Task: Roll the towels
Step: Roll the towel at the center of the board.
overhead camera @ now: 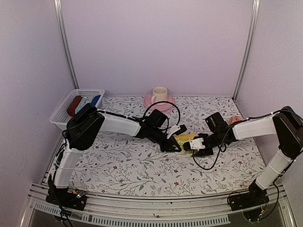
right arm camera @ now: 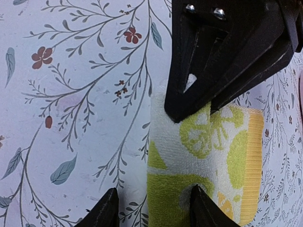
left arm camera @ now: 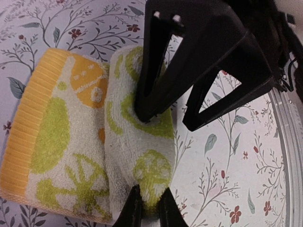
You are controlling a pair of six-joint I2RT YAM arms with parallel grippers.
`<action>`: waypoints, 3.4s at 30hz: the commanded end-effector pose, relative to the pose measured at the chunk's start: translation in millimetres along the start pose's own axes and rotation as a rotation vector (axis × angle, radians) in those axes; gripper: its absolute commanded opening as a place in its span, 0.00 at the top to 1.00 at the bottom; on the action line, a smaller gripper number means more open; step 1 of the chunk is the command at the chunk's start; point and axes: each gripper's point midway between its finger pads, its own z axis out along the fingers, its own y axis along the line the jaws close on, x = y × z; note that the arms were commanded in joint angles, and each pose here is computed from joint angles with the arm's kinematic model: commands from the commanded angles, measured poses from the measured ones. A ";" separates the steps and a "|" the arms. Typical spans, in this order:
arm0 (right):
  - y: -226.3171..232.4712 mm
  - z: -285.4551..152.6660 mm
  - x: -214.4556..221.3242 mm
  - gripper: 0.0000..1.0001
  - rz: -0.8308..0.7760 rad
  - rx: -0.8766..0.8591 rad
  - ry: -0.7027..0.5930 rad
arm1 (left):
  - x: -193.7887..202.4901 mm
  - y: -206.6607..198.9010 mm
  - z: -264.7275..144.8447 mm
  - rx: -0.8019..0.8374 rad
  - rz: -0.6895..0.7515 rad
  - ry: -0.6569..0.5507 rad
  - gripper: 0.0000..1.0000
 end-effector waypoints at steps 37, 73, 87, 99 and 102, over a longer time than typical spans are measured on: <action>19.2 15.8 -4.3 0.86 0.245 -0.328 0.058 | -0.5 -5.1 -64.0 -0.336 0.292 -0.090 0.24; 33.3 9.0 -18.3 0.85 0.441 -0.594 0.026 | 0.8 -58.0 -11.9 -0.538 0.735 -0.046 0.34; 28.0 6.2 -21.0 0.82 0.426 -0.571 0.011 | 22.3 -58.5 6.0 -0.464 0.714 0.042 0.81; 5.2 -30.8 -31.6 0.57 0.283 -0.362 -0.071 | 39.1 -51.6 3.6 -0.364 0.504 0.079 0.99; 3.7 -37.7 -29.1 0.52 0.202 -0.276 -0.074 | 37.9 -46.0 -2.5 -0.324 0.415 0.057 0.99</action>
